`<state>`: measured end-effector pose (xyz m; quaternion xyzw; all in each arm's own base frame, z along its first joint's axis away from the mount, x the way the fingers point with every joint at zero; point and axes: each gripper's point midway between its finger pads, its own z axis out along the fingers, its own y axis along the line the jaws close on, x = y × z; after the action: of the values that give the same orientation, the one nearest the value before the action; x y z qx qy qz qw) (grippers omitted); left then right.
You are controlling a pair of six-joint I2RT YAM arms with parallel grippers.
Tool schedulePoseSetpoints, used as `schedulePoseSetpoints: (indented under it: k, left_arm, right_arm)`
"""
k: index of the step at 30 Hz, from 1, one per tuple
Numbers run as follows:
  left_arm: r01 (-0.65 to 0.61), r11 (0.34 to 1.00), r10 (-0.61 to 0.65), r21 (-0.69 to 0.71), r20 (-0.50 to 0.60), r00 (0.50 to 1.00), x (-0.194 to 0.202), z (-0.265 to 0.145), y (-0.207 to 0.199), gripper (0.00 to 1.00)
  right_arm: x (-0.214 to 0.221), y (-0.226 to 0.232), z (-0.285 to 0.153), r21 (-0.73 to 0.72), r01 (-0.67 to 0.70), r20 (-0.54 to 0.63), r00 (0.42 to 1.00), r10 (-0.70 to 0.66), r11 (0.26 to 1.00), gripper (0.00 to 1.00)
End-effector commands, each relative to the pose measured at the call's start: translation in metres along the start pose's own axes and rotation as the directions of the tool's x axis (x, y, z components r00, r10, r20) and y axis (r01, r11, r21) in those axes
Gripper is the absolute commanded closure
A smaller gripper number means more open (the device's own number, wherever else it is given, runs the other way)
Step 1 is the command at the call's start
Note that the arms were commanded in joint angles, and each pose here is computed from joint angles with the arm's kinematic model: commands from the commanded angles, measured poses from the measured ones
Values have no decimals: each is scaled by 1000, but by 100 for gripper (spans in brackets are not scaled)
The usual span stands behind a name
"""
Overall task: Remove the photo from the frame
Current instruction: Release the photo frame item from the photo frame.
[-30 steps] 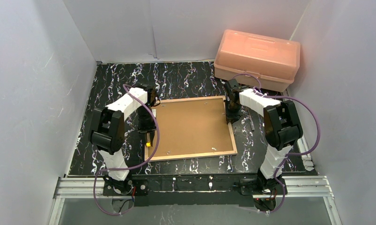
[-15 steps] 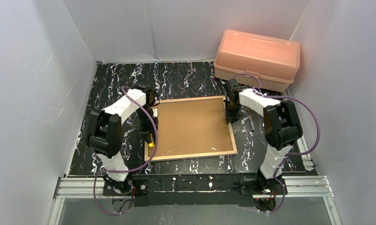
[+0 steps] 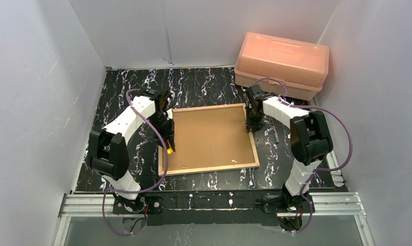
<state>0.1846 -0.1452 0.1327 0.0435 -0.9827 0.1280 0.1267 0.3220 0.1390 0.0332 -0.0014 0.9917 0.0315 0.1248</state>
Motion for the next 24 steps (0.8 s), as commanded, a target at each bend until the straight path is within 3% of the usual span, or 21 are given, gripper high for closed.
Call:
schedulePoseSetpoints:
  k: [1,8,11,17,24]
  left_arm:
    - [-15,1000,16,-15,92,996,2,-17,2,100]
    - [-15,996,27,-87,138,990,-3,-19,16,100]
    - [13,989,4,-146,121,993,-3,-14,26,100]
    - [76,972,-59,-224,78,995,4,-6,43,100]
    - [72,981,-71,-182,12,997,14,3,38,100]
  right_arm:
    - [-30,12,-28,-58,-24,129,991,31,998,65]
    - [-27,15,-32,-86,-22,136,990,33,996,42]
    - [-22,19,-32,-115,-23,131,991,38,993,36]
    - [-19,19,-28,-113,-28,116,992,41,993,39]
    - [-16,17,-22,-95,-34,88,995,42,995,42]
